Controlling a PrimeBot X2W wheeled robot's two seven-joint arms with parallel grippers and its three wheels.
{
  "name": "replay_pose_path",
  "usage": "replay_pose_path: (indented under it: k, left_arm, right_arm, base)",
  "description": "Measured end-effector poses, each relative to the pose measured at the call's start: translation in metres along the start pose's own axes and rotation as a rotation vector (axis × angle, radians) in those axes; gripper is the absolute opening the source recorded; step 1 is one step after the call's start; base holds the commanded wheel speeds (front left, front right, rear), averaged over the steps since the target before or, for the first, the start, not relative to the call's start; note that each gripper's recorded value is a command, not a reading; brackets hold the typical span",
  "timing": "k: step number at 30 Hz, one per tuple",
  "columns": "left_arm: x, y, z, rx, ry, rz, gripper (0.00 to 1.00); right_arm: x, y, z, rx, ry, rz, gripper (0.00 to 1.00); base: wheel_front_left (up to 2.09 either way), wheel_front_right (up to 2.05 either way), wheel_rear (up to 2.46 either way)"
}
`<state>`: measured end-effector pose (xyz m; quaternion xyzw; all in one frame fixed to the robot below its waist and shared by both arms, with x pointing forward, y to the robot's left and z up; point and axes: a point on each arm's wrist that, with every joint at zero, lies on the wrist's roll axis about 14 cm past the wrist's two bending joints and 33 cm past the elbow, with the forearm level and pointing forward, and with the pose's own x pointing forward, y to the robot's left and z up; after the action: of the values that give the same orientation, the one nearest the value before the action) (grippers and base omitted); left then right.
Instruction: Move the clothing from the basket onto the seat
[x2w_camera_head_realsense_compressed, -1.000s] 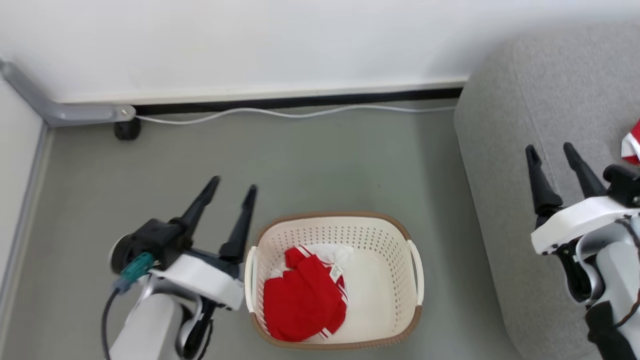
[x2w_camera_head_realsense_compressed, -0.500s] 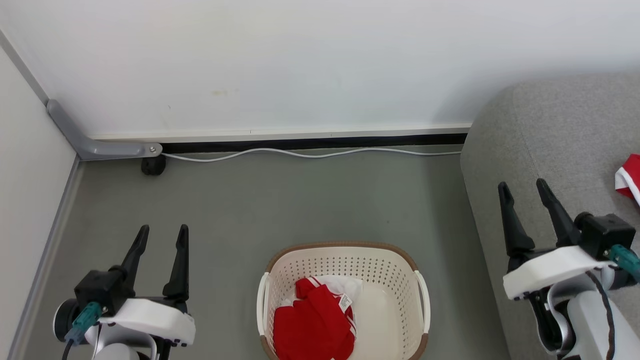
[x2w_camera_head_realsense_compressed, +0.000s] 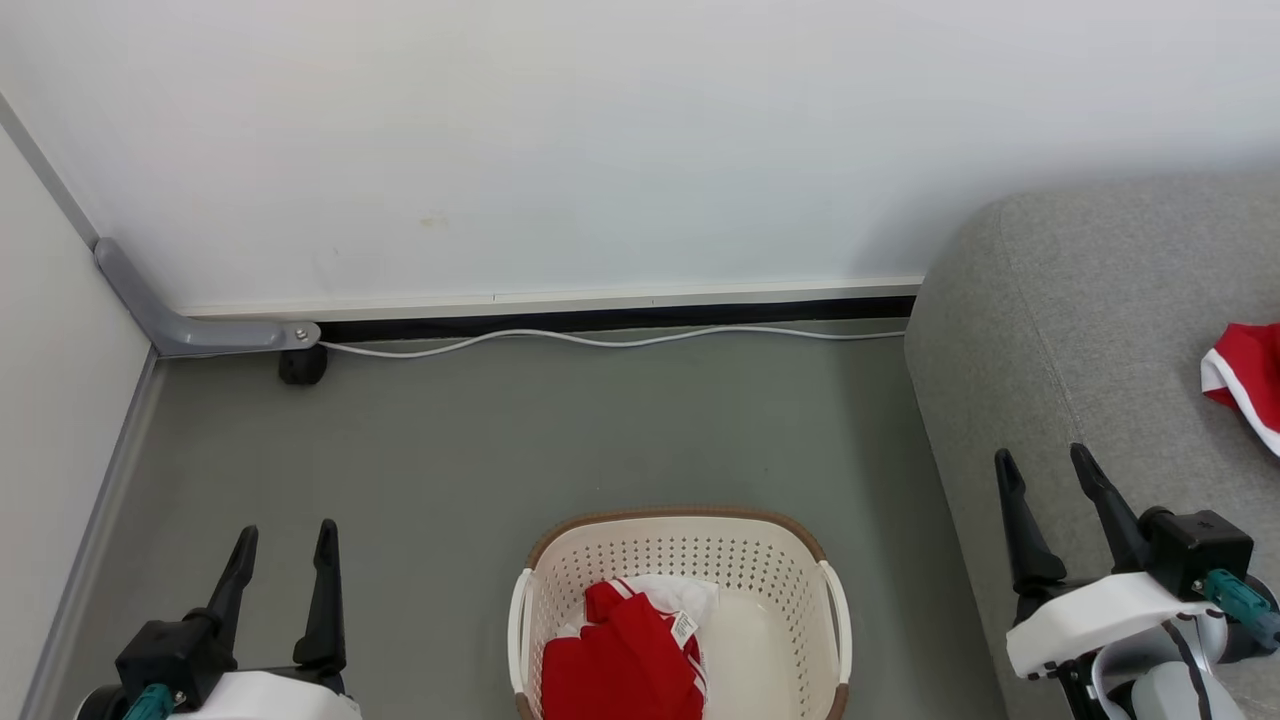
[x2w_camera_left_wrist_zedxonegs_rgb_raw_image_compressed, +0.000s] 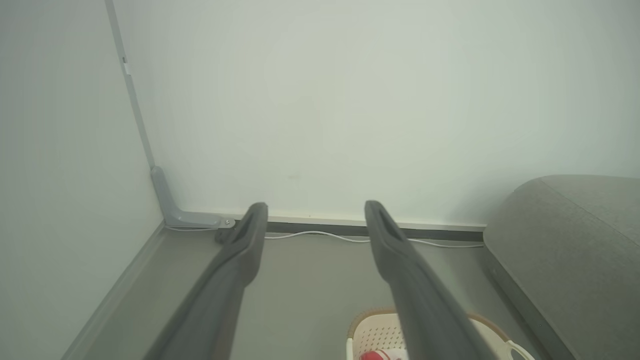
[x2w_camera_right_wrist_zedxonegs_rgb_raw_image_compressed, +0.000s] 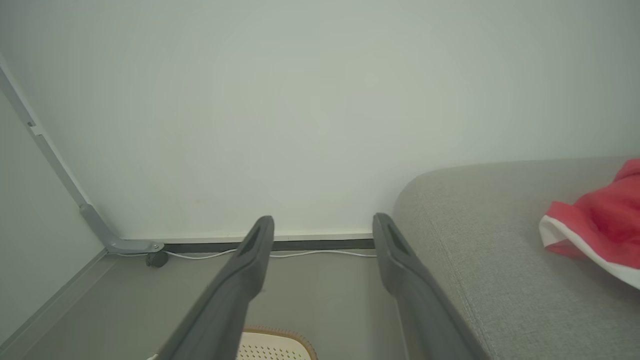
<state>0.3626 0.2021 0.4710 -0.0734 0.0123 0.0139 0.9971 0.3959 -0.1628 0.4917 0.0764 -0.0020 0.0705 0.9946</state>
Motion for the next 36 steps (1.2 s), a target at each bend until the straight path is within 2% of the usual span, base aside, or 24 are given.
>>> replay_pose_path:
  k: [10,20,26,36]
  left_arm:
    - [-0.002,0.002,-0.006,0.005,0.019,0.006,1.00]
    - [0.000,-0.010,-0.025,-0.008,0.078,-0.025,1.00]
    - [0.010,-0.026,-0.051,-0.028,0.156,-0.069,1.00]
    - [0.043,-0.073,-0.092,-0.072,0.261,-0.198,1.00]
  right_arm:
    - [-0.001,-0.003,-0.002,0.001,0.003,-0.016,1.00]
    - [0.003,-0.006,-0.007,0.012,0.014,-0.027,1.00]
    - [0.018,-0.010,-0.007,0.012,0.007,-0.030,1.00]
    - [0.062,-0.021,-0.010,0.009,-0.015,-0.035,1.00]
  base:
    - [0.00,0.00,0.00]
    - [0.00,0.00,0.00]
    - [0.00,0.00,0.00]
    - [0.00,0.00,0.00]
